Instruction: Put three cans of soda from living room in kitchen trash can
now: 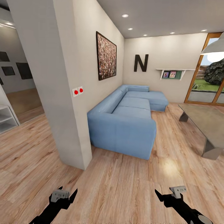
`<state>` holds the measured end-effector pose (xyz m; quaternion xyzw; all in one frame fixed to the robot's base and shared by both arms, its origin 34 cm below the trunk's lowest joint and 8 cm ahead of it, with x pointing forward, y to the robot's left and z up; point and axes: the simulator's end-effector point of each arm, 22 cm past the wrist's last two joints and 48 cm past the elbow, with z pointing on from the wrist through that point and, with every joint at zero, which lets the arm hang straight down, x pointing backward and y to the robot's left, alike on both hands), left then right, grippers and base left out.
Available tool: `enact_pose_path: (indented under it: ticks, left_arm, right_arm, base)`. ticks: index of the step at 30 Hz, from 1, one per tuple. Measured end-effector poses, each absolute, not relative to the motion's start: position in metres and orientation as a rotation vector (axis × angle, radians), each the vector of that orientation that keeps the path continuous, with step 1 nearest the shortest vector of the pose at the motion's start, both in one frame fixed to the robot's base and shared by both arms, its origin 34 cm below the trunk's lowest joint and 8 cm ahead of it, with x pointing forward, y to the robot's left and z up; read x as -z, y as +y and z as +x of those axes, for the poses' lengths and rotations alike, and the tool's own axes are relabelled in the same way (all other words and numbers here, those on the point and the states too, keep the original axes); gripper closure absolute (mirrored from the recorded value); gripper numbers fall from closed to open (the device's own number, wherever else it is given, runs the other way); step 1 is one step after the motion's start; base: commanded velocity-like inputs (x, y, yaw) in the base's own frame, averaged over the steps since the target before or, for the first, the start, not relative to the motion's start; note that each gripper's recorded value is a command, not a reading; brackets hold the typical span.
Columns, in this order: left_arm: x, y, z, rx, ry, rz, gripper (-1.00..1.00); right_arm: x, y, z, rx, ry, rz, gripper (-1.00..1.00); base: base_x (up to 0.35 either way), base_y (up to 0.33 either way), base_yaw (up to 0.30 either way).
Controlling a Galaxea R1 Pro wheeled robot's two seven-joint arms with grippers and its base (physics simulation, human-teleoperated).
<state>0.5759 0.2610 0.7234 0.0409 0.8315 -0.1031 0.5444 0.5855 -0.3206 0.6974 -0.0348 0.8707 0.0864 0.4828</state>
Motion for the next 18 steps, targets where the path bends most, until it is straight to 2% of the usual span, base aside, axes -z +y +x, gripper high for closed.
enact_pose_path:
  ticks: [18]
  left_arm:
    - [-0.711,0.261,0.573,0.247,2.001,0.094,-1.0]
  right_arm:
    - [-0.683,-0.321,0.581,-0.213,2.154,-0.082,-1.0]
  base:
    - [0.0,0.0,0.0]
